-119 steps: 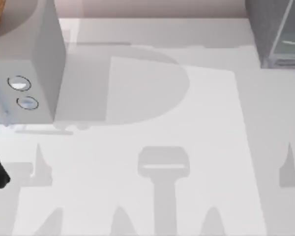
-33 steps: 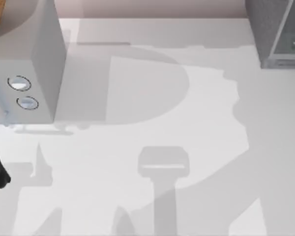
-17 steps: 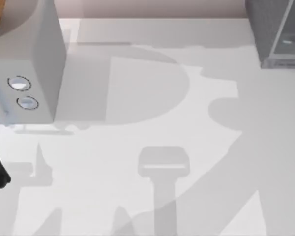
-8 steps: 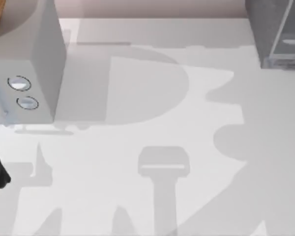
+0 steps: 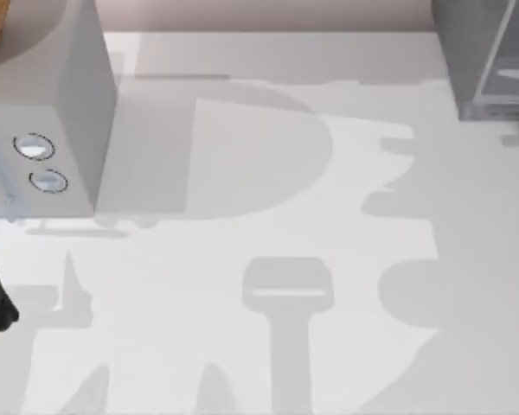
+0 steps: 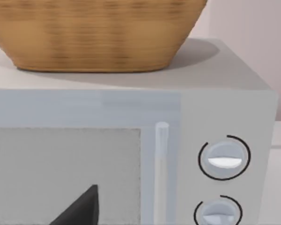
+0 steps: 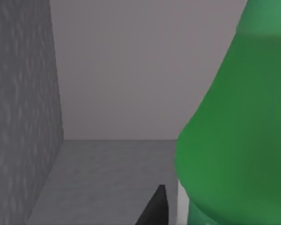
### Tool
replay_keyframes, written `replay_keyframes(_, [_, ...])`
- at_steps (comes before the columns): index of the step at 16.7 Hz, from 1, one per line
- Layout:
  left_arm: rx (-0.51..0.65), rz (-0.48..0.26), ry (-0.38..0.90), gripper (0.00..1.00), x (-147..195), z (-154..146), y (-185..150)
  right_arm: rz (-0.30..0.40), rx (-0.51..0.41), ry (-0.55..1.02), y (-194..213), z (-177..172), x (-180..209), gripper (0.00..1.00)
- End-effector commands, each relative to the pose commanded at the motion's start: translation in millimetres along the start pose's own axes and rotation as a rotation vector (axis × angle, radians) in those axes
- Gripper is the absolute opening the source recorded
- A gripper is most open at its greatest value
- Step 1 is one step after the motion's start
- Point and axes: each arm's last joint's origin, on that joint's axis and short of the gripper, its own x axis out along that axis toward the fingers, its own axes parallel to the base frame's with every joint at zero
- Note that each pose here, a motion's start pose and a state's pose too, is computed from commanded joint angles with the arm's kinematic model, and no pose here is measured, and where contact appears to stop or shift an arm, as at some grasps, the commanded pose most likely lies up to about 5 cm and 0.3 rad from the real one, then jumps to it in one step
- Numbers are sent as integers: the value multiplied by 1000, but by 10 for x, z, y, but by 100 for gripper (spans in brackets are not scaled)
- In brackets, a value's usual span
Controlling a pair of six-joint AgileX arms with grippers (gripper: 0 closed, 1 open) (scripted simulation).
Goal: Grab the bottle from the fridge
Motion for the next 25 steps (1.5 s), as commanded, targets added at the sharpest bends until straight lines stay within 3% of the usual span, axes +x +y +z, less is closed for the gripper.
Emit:
replay_keyframes(4, [0, 0, 0, 100, 0, 0, 0, 6, -1, -3, 39, 50, -18, 0])
replay_keyframes(8, [0, 0, 0, 100, 0, 0, 0, 6, -11, -18, 156, 346, -260, 0])
replay_keyframes(15, [0, 0, 0, 100, 0, 0, 0, 1, -11, -14, 486, 770, -1343, 0])
replay_keyframes(20, [0, 0, 0, 100, 0, 0, 0, 3, -1, 0, 648, 511, -2170, 0])
replay_keyframes(25, [0, 0, 0, 100, 0, 0, 0, 9, 1, -3, 711, 101, -2543, 0])
